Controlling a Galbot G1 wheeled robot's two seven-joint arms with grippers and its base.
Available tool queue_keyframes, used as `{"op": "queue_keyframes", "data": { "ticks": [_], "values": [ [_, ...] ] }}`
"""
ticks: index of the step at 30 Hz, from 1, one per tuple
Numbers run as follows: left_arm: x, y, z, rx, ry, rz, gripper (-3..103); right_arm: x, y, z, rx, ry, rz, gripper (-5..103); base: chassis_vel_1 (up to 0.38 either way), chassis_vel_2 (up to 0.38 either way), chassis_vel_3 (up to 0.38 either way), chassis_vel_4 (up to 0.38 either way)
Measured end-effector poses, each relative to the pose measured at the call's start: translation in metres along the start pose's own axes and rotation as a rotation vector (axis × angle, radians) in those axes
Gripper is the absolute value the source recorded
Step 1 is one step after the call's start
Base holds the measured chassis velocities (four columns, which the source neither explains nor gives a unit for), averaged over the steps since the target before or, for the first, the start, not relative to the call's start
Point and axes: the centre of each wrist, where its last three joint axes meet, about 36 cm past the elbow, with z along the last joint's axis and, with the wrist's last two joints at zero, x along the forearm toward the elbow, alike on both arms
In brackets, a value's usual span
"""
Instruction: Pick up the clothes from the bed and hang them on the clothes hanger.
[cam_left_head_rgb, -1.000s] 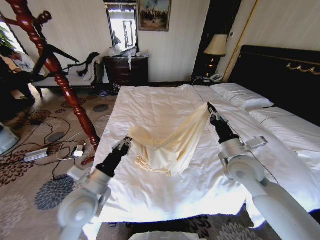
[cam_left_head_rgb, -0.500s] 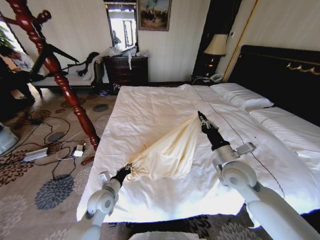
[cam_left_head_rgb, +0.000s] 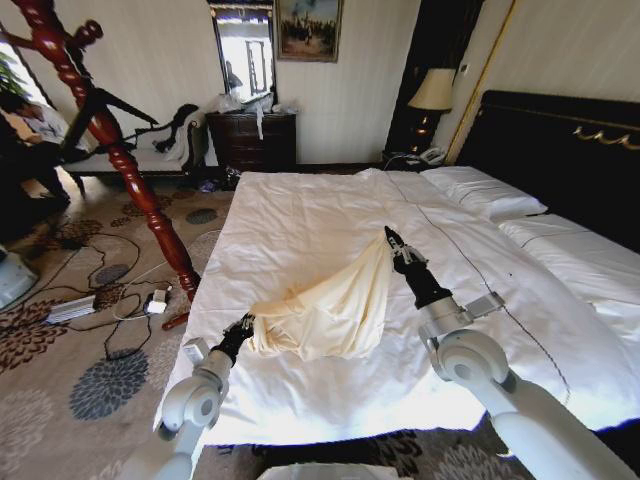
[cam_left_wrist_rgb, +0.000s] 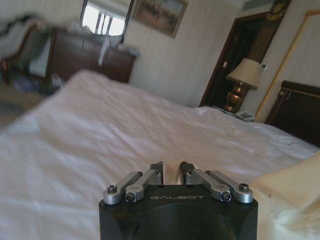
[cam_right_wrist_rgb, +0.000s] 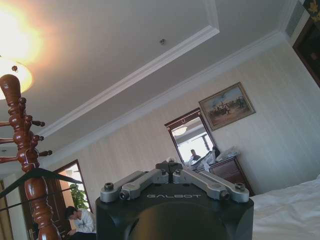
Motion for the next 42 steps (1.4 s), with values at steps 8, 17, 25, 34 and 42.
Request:
{"op": "queue_keyframes", "data": {
  "ticks": [8,17,25,34,42],
  "values": [
    [-0.018,0.033,0.017,-0.187,-0.059,-0.251,44,0.003,0.005,-0.003,-0.006,-0.008,-0.007,0,0.0,0.0,0.0,0.0],
    [-0.066,0.06,0.01,-0.086,-0.121,-0.338,82,0.007,0.009,-0.004,-0.01,-0.005,-0.02,0,0.0,0.0,0.0,0.0],
    [-0.029,0.035,0.009,-0.141,-0.124,-0.094,100,0.01,0.008,-0.005,-0.004,-0.006,-0.013,0,0.0,0.0,0.0,0.0],
    [-0.001,0.003,0.06,-0.451,-0.068,0.147,100,0.009,0.01,-0.003,-0.012,-0.015,-0.017,0,0.0,0.0,0.0,0.0],
    [0.012,0.003,0.087,-0.553,-0.006,0.038,103,0.007,0.009,-0.004,-0.013,-0.025,-0.012,0,0.0,0.0,0.0,0.0]
  ]
}}
